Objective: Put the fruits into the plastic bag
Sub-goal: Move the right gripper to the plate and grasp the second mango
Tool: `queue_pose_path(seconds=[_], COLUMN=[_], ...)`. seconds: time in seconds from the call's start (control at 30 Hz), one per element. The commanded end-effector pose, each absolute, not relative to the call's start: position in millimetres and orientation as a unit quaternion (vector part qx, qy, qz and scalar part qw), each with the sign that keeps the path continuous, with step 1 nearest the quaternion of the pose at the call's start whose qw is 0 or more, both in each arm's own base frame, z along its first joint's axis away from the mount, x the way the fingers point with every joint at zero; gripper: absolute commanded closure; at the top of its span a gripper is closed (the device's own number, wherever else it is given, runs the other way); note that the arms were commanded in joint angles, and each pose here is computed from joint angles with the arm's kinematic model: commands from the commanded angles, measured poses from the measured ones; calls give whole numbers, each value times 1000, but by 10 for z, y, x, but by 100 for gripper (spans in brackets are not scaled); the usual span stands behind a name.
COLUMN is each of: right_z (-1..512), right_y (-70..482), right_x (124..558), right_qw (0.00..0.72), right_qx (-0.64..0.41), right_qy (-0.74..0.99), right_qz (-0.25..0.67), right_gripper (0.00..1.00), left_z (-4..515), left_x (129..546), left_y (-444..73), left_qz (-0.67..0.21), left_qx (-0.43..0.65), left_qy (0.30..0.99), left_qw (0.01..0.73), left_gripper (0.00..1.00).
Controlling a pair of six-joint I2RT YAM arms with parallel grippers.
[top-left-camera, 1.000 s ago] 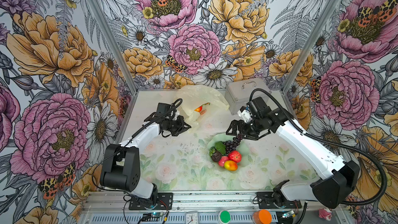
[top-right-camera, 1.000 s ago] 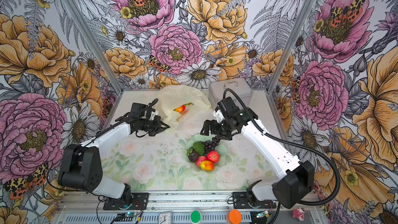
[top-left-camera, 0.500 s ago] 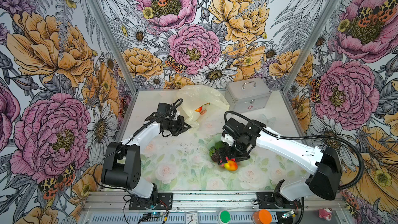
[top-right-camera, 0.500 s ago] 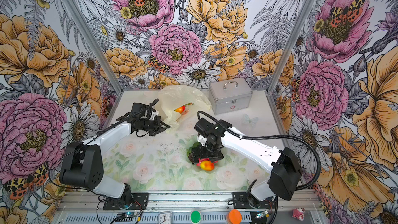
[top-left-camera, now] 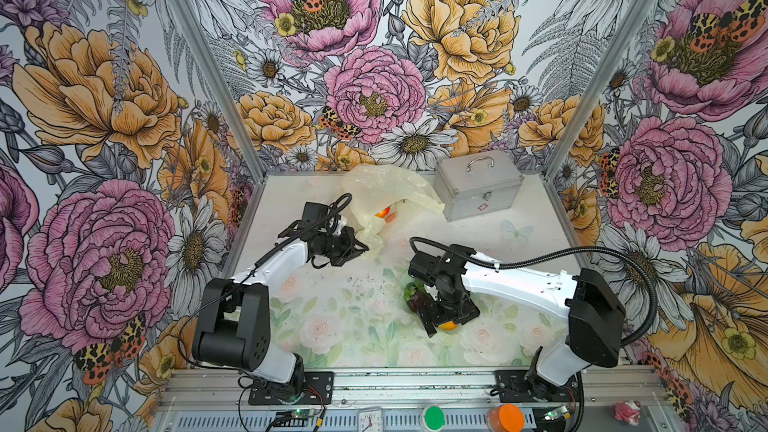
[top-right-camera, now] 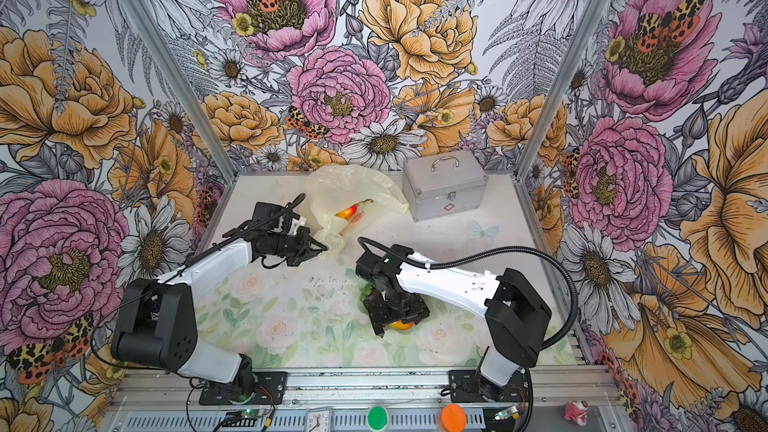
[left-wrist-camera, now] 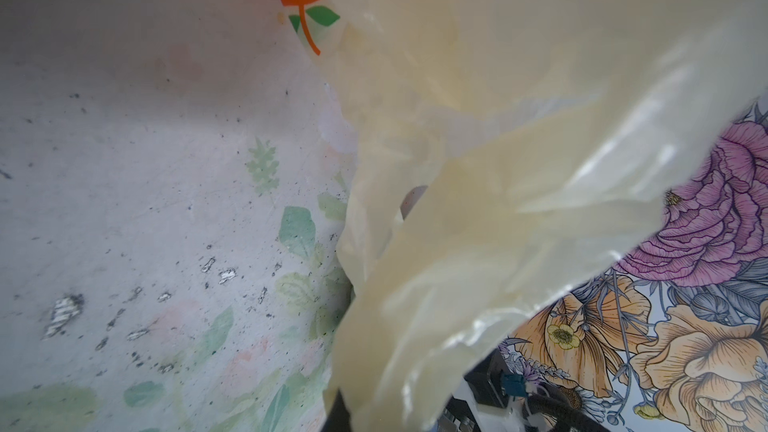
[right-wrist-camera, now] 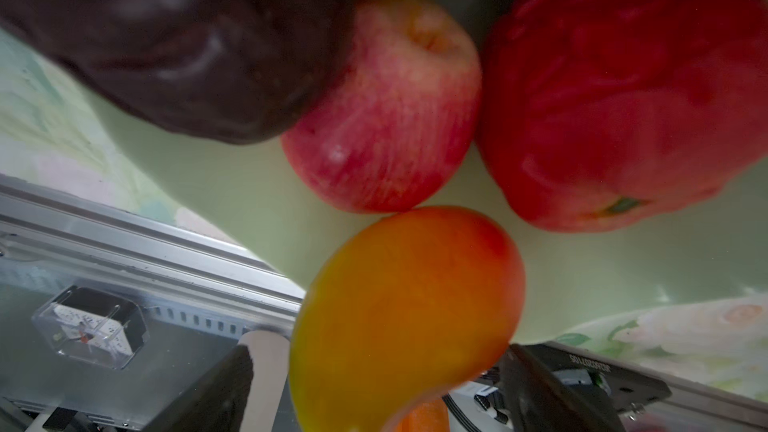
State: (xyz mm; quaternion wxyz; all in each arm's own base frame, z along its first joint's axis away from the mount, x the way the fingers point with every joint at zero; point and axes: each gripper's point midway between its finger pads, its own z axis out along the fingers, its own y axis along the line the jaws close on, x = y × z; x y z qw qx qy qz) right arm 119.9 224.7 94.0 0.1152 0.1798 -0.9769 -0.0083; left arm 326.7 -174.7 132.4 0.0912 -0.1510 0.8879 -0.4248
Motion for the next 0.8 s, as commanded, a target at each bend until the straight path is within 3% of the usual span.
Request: queue_pose_path(seconds=[0.0, 0.33, 0.63, 0.77], right_z=[979, 941, 1037, 1136], right_y=[2258, 2301, 2218, 2221], right_x=[1368, 1476, 1457, 1484], right_qw=[82, 78, 74, 63], right_qx=[186, 200, 204, 205], right_qy=[-979, -976, -975, -976], right_qz=[24, 45, 53, 48], right_gripper=[8, 16, 40, 59], left_z=[1392, 1398, 1361, 1357], left_x=[3277, 3248, 3246, 3252], left_y=[-1713, -1697, -1702, -1728], left_qz=[-428, -426, -427, -426], left_qx=[-153, -157, -165, -165], left_qy=[884, 883, 882, 882], left_qw=[111, 114, 114, 116], left_gripper=[100, 100, 100, 100])
